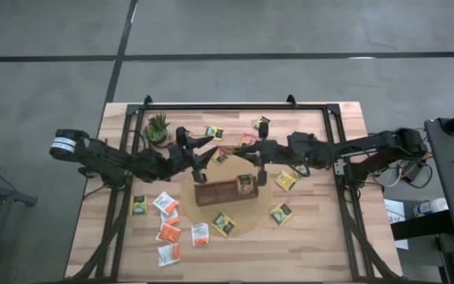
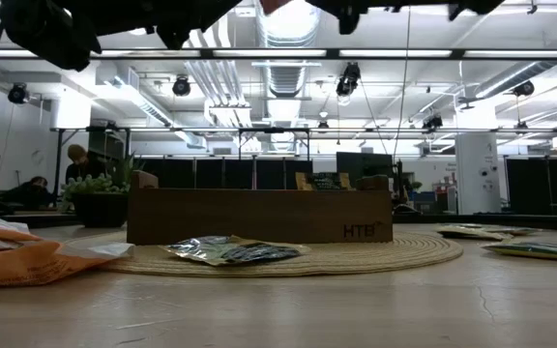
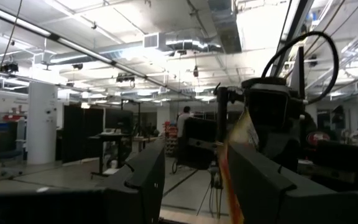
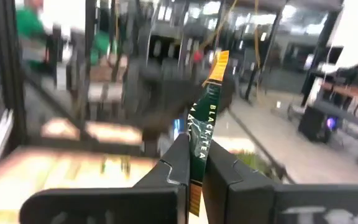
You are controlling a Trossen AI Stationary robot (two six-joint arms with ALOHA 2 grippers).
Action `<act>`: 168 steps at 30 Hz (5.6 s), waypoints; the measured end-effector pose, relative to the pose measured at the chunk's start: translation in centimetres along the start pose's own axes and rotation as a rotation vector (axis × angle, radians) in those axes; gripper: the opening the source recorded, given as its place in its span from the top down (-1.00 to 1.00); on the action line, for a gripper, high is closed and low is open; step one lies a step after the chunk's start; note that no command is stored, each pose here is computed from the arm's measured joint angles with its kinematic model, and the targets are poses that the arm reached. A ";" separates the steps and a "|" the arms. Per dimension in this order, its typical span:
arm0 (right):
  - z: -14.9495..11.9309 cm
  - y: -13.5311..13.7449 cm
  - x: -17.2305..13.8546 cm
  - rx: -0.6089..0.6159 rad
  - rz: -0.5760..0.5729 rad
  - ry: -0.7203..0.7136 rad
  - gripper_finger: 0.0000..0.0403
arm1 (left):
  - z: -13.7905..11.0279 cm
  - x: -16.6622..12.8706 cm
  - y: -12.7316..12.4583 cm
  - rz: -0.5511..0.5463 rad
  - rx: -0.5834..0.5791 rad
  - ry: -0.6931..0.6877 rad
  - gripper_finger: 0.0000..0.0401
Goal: Pick & Place Tea
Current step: Put the orange tea bag into the right section of the wooden organizer
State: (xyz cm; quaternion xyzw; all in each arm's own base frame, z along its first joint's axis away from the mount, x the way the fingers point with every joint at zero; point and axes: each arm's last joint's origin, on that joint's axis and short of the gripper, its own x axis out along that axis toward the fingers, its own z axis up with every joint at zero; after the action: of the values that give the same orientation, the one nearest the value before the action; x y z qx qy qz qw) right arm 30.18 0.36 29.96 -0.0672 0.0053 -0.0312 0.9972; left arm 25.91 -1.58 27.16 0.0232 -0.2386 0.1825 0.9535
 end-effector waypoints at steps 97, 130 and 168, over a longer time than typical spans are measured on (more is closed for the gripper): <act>-9.2 1.1 6.0 -0.037 0.174 1.179 0.21 | 3.0 -1.0 1.2 0.011 0.038 0.130 0.16; -4.8 0.0 3.3 -0.060 0.076 1.103 0.25 | 6.5 -4.4 3.5 0.006 0.054 0.316 0.16; -4.6 -0.4 3.7 -0.158 0.101 1.056 0.53 | 4.5 -8.3 5.1 0.000 0.091 0.609 0.16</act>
State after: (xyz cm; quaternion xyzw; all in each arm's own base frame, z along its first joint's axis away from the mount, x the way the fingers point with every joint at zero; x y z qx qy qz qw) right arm 33.78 -0.88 25.46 -0.1171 0.5117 -0.0124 0.8511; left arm 15.24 -0.24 27.07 0.0102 0.0666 0.1917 0.9791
